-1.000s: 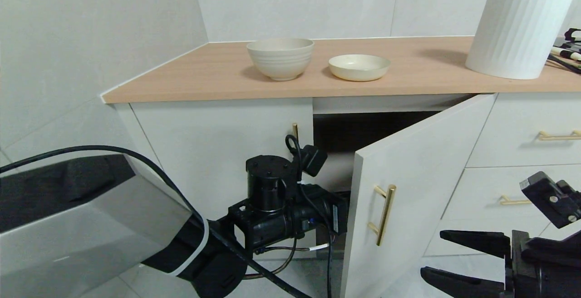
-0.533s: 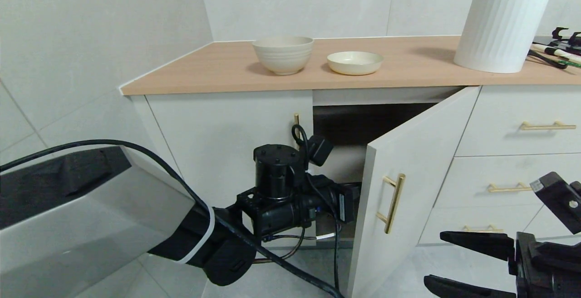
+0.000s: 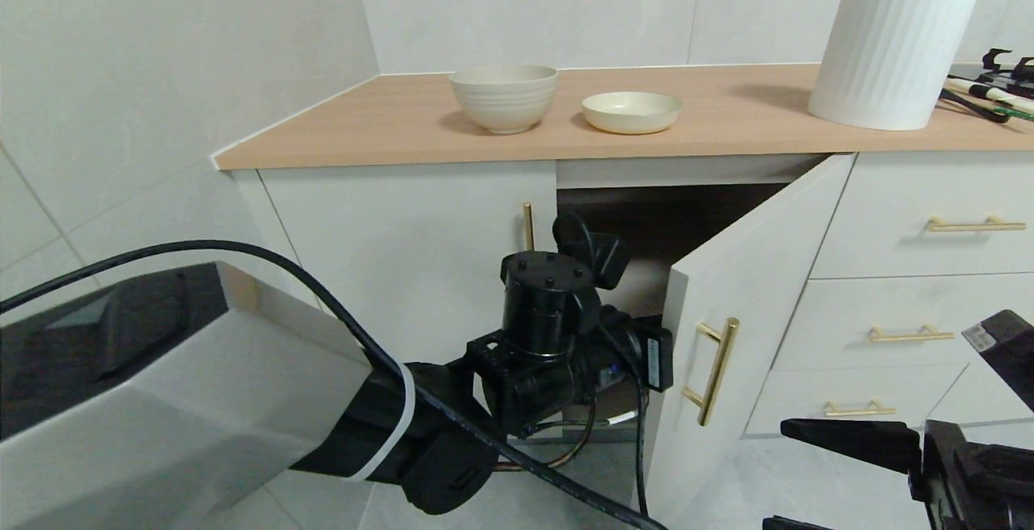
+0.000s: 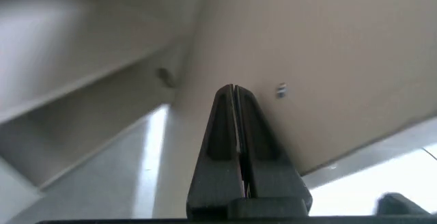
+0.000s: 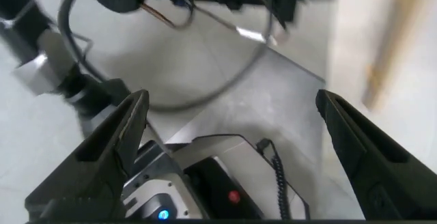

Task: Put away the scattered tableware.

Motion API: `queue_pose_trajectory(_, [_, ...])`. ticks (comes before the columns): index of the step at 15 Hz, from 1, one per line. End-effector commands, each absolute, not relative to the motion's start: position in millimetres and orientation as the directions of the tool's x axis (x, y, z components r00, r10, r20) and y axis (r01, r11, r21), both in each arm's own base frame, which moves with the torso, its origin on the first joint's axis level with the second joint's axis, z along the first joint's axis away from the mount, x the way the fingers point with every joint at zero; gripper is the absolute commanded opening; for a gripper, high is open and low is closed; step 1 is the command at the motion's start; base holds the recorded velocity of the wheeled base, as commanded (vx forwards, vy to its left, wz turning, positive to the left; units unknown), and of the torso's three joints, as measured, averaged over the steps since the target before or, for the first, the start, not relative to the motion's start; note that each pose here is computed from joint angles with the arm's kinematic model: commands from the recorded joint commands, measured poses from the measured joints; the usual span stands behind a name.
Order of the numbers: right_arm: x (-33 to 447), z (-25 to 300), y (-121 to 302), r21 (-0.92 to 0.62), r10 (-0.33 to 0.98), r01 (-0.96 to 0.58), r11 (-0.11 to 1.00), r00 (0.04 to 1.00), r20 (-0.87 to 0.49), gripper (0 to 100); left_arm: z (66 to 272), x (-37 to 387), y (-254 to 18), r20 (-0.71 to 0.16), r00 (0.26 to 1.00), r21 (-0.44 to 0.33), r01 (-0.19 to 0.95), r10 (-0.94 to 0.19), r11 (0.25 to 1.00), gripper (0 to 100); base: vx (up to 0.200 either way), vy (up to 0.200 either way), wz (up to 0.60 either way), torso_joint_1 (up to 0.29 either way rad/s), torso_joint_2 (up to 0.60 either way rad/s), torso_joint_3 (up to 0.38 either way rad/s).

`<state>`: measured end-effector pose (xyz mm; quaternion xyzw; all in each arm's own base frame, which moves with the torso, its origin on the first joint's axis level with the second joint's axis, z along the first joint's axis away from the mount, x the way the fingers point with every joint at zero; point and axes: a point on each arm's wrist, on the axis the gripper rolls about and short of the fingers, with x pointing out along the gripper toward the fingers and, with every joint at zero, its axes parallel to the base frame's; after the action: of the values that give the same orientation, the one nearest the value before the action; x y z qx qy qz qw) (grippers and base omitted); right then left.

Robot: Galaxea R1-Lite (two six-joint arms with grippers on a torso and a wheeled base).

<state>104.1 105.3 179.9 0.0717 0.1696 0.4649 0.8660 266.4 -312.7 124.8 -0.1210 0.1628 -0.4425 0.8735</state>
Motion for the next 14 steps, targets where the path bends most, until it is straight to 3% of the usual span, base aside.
queue_pose_trajectory(1, [94,186,103,0.274,0.855,-0.810,0.519,0.484,-0.187,100,146,225,-335,-0.135,0.458,-0.356,0.805,-0.879,0.475,0,0.000,0.000,0.00,0.000,0.00,0.000])
queue_pose_trajectory(3, [81,194,96,0.267,0.910,-0.870,0.415,0.397,-0.121,100,172,167,-351,-0.102,0.236,-0.373,0.891,-0.966,0.257,0,0.000,0.000,0.00,0.000,0.00,0.000])
queue_pose_trajectory(4, [76,197,93,0.263,0.932,-0.894,0.364,0.351,-0.096,100,172,158,-346,-0.116,0.169,-0.389,0.899,-0.979,0.202,0,0.000,0.000,0.00,0.000,0.00,0.000])
queue_pose_trajectory(7, [76,196,92,0.263,0.931,-0.893,0.365,0.352,-0.099,100,161,192,-328,-0.147,0.267,-0.395,0.867,-0.952,0.304,0,0.000,0.000,0.00,0.000,0.00,0.000])
queue_pose_trajectory(10, [87,194,95,0.271,0.905,-0.863,0.426,0.406,-0.128,100,150,234,-283,-0.194,0.445,-0.395,0.780,-0.874,0.485,0,0.000,0.000,0.00,0.000,0.00,0.000])
queue_pose_trajectory(14, [117,180,114,0.247,0.747,-0.705,0.664,0.613,-0.257,100,166,245,-203,-0.198,0.620,-0.388,0.662,-0.759,0.642,0,0.000,0.000,0.00,0.000,0.00,0.000])
